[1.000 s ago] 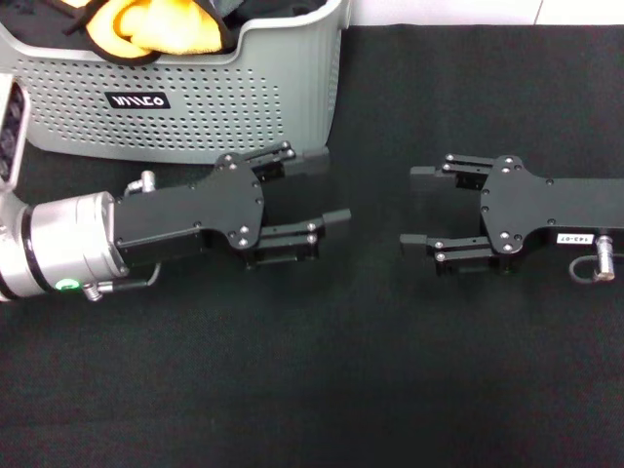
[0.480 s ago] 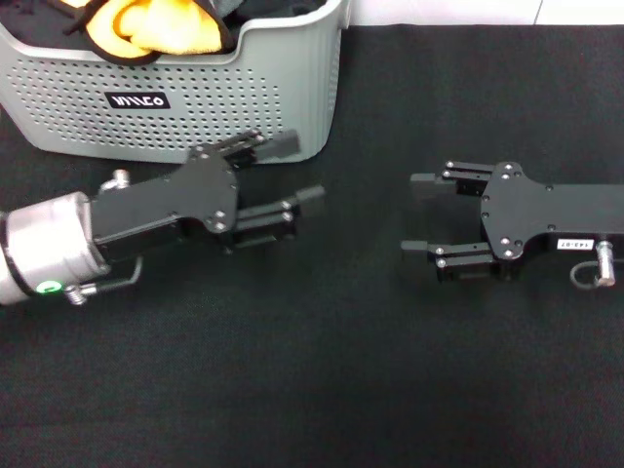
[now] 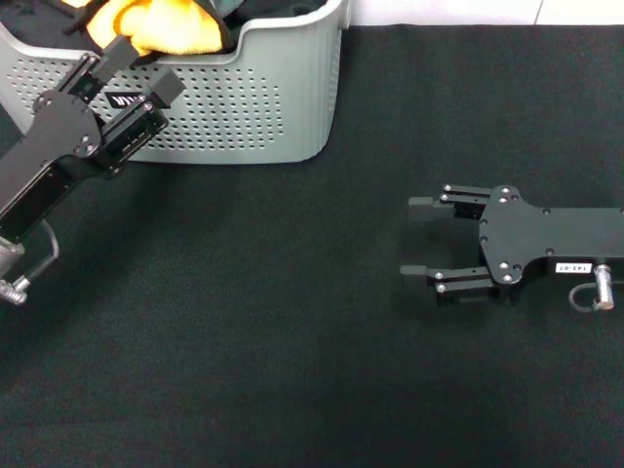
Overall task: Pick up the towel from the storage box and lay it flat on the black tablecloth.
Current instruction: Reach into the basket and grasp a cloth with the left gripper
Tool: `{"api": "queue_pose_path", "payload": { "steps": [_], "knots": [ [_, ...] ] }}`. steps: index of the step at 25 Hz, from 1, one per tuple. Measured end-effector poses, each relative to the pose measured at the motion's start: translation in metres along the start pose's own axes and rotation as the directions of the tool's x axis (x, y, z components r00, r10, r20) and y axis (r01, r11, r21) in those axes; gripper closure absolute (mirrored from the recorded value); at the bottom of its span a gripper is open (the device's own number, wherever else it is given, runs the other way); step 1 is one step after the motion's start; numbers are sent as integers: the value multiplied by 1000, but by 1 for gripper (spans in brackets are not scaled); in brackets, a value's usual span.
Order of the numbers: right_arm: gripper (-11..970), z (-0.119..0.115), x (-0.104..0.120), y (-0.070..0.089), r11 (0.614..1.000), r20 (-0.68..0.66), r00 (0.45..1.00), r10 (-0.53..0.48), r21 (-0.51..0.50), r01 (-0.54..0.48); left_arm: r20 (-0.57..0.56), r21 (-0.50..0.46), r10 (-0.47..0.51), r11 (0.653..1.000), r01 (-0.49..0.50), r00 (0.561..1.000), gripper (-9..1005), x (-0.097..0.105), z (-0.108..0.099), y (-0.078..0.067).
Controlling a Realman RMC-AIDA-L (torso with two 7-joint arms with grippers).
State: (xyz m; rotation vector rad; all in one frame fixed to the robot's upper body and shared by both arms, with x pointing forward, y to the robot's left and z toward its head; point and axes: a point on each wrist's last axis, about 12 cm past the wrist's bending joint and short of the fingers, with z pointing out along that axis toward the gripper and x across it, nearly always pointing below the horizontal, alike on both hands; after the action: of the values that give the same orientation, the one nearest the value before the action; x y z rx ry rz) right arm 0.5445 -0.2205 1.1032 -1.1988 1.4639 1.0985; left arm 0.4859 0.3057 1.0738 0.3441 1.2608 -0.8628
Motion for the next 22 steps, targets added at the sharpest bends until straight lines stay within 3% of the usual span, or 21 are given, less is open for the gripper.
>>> {"api": "queue_pose_path", "payload": {
  "steps": [9,22],
  "knots": [
    [172,1,2,3,1000,2,1000,6,-14,-6,12,-13,-15,1000,15,1000,200,8,17,-2],
    [179,1,7,7,1000,8,1000,23,-19,-23,-6,-99,13,995,-14,1000,213,15,52,9]
  ]
}}
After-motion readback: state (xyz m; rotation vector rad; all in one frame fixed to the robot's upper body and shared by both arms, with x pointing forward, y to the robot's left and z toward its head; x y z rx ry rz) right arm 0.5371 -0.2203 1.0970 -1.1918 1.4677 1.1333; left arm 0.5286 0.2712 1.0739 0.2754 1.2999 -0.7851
